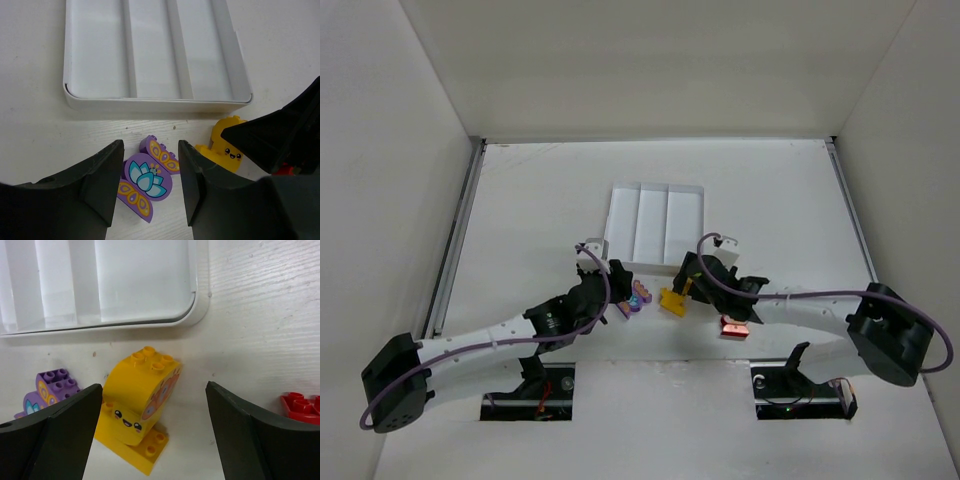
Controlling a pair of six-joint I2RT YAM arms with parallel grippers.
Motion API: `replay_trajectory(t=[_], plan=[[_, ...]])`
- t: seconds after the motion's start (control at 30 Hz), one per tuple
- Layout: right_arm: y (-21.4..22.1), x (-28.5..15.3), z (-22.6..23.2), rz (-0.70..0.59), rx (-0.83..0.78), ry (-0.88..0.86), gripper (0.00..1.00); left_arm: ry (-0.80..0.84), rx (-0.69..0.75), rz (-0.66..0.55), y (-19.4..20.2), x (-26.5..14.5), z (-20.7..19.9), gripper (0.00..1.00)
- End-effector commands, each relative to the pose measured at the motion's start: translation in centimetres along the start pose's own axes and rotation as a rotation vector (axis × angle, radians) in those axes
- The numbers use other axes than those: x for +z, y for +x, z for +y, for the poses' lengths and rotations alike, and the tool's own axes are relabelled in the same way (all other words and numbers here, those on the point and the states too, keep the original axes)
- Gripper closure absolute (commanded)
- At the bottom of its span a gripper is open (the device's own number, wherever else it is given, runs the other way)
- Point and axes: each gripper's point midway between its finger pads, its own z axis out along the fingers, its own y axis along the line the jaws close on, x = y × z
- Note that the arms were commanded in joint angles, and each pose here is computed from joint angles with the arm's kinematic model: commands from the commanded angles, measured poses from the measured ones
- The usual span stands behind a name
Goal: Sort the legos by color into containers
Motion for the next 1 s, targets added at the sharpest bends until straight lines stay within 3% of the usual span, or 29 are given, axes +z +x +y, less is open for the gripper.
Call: replay_trajectory(t=[0.0, 0.1, 0.43, 0.7, 0.97], plan=[[-1.3, 0.5, 1.2, -0.025, -0.046, -0.005, 0.11, 0.015, -0.029, -0.028, -1.2, 0.1, -1.0, 0.55], [-1.6, 1.3, 1.9, -0.032, -0.079, 0.008, 0.18, 0.013, -0.027, -0.025, -1.1, 0.1, -0.9, 0.55], [-2.2, 1.1, 2.0, -0.069, -0.063, 0.029, 0.63, 0.03, -0.05, 0.002, -1.0, -0.7, -1.0, 0.52], [-8.9, -4.0, 4.2, -0.205, 0.124, -0.132, 0.67, 0.21, -0.174, 0.001, -3.9, -2.5, -5.8, 0.48], [-13.6, -4.7, 5.4, -0.3, 0.175, -0.115, 0.7, 0.473, -0.175, -0.051, -5.0, -5.1, -14.6, 0.46]])
